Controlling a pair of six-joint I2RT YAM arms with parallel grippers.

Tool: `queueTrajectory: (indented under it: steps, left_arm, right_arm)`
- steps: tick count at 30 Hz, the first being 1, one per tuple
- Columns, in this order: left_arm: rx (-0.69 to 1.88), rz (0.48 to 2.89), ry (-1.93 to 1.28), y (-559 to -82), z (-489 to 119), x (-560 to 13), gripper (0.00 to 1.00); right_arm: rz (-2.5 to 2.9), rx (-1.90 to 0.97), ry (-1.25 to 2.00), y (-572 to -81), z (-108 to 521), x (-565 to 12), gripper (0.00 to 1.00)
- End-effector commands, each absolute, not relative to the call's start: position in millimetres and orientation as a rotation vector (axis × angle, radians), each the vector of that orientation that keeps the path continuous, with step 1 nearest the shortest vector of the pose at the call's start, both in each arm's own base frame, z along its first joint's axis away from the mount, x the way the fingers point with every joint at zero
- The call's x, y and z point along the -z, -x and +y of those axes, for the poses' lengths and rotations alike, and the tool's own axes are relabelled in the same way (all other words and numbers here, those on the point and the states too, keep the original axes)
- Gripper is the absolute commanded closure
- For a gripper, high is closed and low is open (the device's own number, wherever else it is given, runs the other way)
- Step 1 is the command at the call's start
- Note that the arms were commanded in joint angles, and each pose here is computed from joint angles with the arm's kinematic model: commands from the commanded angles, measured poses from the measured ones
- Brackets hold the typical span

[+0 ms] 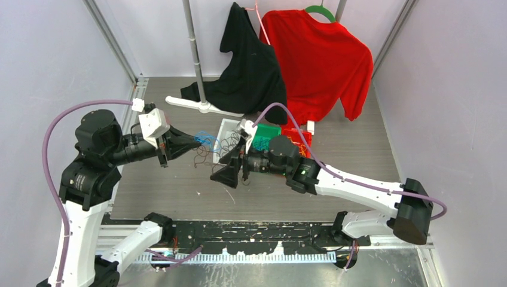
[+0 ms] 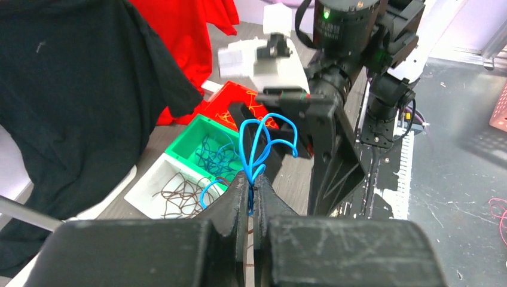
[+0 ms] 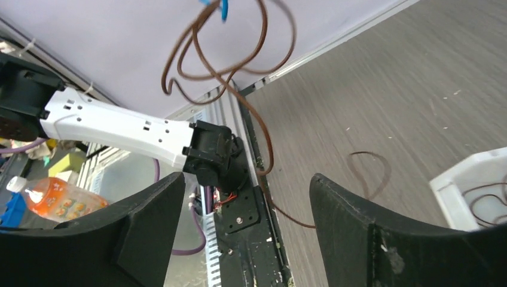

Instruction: Untangle the cables

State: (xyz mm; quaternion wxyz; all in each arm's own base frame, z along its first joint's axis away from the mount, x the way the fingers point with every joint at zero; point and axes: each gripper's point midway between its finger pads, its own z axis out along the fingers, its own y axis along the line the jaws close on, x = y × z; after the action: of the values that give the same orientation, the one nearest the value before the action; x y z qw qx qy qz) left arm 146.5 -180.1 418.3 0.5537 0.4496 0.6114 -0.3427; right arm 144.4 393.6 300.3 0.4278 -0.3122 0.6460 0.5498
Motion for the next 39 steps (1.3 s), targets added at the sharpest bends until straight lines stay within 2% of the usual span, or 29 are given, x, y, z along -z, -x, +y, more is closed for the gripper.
queueTrajectory:
  steps: [1, 3, 7, 8, 9, 13, 19, 29, 39]
  left_arm:
    - [0.800, 1.345, -1.061, -141.6, -181.4, -447.3, 1.00]
    - [0.798, 1.339, -1.060, -140.0, -180.9, -450.6, 1.00]
    - [0.775, 1.322, -1.057, -138.6, -178.7, -456.6, 1.00]
    - [0.765, 1.316, -1.058, -138.6, -178.1, -458.0, 1.00]
    - [0.751, 1.307, -1.061, -138.8, -177.2, -460.2, 1.00]
    - [0.621, 1.269, -1.044, -152.7, -168.8, -472.4, 1.00]
    - [0.327, 1.153, -0.994, -180.1, -146.3, -511.6, 1.00]
    - [0.107, 1.003, -0.926, -185.9, -125.2, -566.3, 1.00]
    - [-0.210, 0.796, -0.570, -191.8, -66.2, -658.5, 1.00]
  right_arm:
    - [1.472, -1.429, 0.778, -139.4, 409.4, -337.6, 0.22]
    - [1.496, -1.395, 0.757, -147.1, 413.3, -333.9, 0.37]
    - [1.473, -1.390, 0.664, -156.3, 410.4, -338.4, 0.86]
    - [1.471, -1.388, 0.654, -156.5, 408.3, -337.8, 0.94]
    - [1.468, -1.386, 0.635, -157.1, 405.0, -338.3, 0.98]
    - [1.525, -1.344, 0.607, -158.7, 393.1, -314.1, 0.99]
    - [1.751, -1.183, 0.568, -168.7, 374.2, -245.5, 0.99]
    - [2.083, -0.938, 0.554, -174.1, 356.1, -162.6, 0.99]
    - [2.317, -0.706, 0.596, -164.7, 354.8, -101.0, 0.99]
